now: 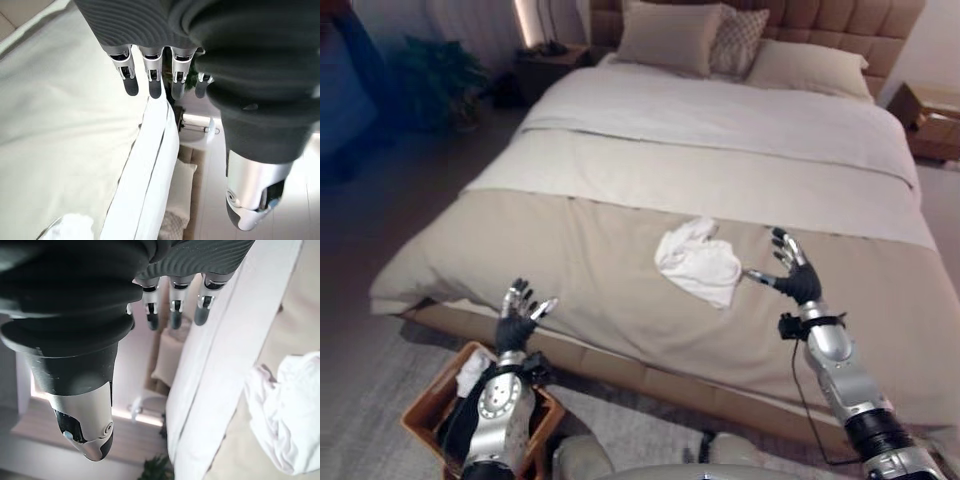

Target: Pick up clothes into the bucket

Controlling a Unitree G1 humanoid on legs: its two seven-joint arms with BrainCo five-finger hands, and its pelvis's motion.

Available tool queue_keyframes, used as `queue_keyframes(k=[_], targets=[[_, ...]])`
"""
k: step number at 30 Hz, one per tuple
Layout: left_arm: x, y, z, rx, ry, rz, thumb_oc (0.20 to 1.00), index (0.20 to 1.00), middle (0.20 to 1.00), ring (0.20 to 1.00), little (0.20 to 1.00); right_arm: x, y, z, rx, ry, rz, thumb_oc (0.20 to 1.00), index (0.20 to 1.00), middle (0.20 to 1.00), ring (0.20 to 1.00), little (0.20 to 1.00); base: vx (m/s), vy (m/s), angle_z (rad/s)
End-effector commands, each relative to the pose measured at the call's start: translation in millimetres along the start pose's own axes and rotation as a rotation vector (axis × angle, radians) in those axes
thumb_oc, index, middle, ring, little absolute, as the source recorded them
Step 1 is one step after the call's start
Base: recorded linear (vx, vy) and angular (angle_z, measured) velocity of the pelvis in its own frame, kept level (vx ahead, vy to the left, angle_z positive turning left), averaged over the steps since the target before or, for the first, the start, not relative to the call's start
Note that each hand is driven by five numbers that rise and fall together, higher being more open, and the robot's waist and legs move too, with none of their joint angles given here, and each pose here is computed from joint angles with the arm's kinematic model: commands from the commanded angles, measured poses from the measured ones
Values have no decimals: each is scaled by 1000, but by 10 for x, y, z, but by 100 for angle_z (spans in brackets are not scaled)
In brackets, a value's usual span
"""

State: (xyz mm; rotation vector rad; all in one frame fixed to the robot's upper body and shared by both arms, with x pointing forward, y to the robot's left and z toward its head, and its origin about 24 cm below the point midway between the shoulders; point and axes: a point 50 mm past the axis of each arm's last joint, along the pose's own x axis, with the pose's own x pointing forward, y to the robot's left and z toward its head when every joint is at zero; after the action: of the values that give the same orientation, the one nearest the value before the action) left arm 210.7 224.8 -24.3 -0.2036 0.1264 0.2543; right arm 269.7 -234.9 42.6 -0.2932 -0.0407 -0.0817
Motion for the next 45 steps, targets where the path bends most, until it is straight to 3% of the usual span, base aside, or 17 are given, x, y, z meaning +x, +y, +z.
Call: queue_keyframes(k=[1,15,22,28,32,45], targets=[[48,116,210,13,-93,10,1000,1000,1000,1000,1000,177,69,270,17,-120,-11,1000,1000,1000,1000,1000,90,59,-46],[46,206,431,34,-179,-1,1000,1000,1000,1000,1000,441,74,460,-61,-153,-56,1000,1000,1000,1000,1000,90,123,-29],[103,95,514,50,-205,-65,1000,1000,1000,1000,1000,777,4,636,-279,-149,-144,1000,1000,1000,1000,1000,-45,128,-13],[215,-54,720,27,-281,-141,1000,1000,1000,1000,1000,1133,-265,1168,-435,-237,-266,1000,1000,1000,1000,1000,-210,-37,-26],[222,-153,761,14,-296,-183,1000,1000,1000,1000,1000,1262,-572,1457,-645,-252,-342,1000,1000,1000,1000,1000,-146,-134,-4],[146,-314,812,-64,-323,-189,1000,1000,1000,1000,1000,1291,-1134,2351,-938,-377,-589,1000,1000,1000,1000,1000,-56,-51,15]])
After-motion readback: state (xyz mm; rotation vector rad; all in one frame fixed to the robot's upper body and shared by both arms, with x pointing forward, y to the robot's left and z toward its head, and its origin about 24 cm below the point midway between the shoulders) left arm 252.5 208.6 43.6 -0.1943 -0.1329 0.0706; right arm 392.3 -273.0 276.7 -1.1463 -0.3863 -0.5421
